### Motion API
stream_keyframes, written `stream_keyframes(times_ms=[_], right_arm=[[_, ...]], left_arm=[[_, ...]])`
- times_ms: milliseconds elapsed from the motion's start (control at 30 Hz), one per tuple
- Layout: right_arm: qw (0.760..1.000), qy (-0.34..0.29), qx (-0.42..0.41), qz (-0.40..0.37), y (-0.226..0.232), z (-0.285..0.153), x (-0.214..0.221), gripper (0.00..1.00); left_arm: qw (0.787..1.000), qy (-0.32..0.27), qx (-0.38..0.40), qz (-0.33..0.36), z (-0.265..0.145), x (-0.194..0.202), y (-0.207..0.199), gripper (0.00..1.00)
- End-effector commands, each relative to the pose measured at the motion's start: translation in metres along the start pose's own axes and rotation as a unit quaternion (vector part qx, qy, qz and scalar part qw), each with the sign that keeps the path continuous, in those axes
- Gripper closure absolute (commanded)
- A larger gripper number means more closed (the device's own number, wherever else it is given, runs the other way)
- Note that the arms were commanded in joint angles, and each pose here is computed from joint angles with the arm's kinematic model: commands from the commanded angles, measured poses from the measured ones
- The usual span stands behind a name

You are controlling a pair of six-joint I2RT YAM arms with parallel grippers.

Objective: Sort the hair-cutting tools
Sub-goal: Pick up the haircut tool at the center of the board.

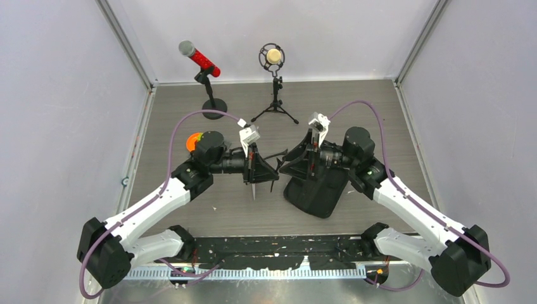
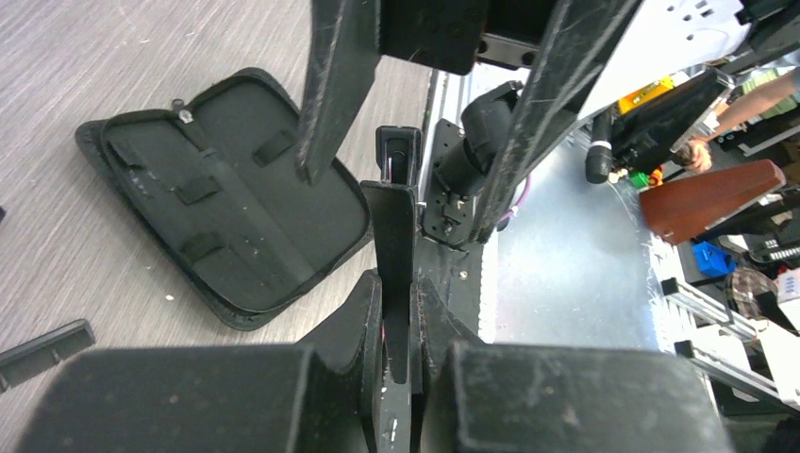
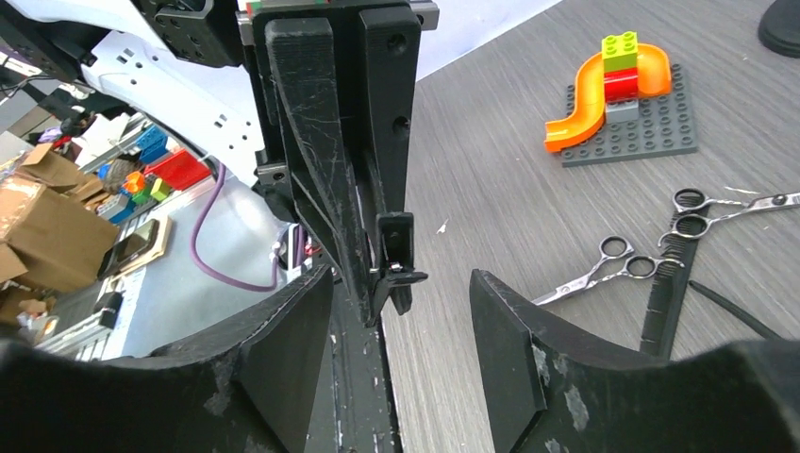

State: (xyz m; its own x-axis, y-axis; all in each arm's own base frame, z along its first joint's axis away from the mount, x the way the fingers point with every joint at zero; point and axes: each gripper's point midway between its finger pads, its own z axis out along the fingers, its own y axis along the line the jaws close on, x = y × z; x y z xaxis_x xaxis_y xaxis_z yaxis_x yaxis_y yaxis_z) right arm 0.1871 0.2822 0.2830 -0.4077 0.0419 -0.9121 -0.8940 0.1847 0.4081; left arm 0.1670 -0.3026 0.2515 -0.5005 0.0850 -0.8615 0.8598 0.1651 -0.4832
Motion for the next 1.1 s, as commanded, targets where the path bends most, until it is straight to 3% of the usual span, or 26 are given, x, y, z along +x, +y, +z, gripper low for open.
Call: stream_keyframes(times_ms=[0,233,433,500,667,767,900,1067], right_arm=[[0.999,-0.020,-0.042,-0.019,0.015,0.004,-0.022,0.37],[0.997,-0.030,-0.077,-0.005,0.023,0.008,-0.027,0.50],[0.997,-0.033,-0.075,-0.002,0.022,0.006,-0.025,0.85],[0.998,-0.035,-0.060,0.002,0.015,0.003,-0.024,0.94],[0.997,-0.033,0.059,0.032,-0.032,-0.017,-0.013,0.95],[0.986,-0.039,0.159,0.038,-0.065,-0.040,-0.010,0.95],[0.956,-0.051,0.282,0.063,-0.102,-0.078,-0.001,0.95],[0.915,-0.043,0.393,0.086,-0.126,-0.112,0.020,0.95]], left_arm=[[0.997,-0.025,0.057,0.039,-0.001,-0.026,-0.031,1.00],[0.997,-0.013,0.065,0.031,0.005,-0.021,-0.031,1.00],[0.998,-0.015,0.052,0.028,0.007,-0.021,-0.025,0.98],[0.999,-0.015,0.031,0.023,0.007,-0.019,-0.018,0.81],[0.998,-0.003,-0.064,-0.001,0.008,-0.008,0.019,0.41],[0.990,0.013,-0.141,-0.026,0.006,0.006,0.051,0.25],[0.977,0.041,-0.202,-0.049,0.014,0.025,0.082,0.14],[0.966,0.099,-0.223,-0.090,0.045,0.053,0.108,0.14]])
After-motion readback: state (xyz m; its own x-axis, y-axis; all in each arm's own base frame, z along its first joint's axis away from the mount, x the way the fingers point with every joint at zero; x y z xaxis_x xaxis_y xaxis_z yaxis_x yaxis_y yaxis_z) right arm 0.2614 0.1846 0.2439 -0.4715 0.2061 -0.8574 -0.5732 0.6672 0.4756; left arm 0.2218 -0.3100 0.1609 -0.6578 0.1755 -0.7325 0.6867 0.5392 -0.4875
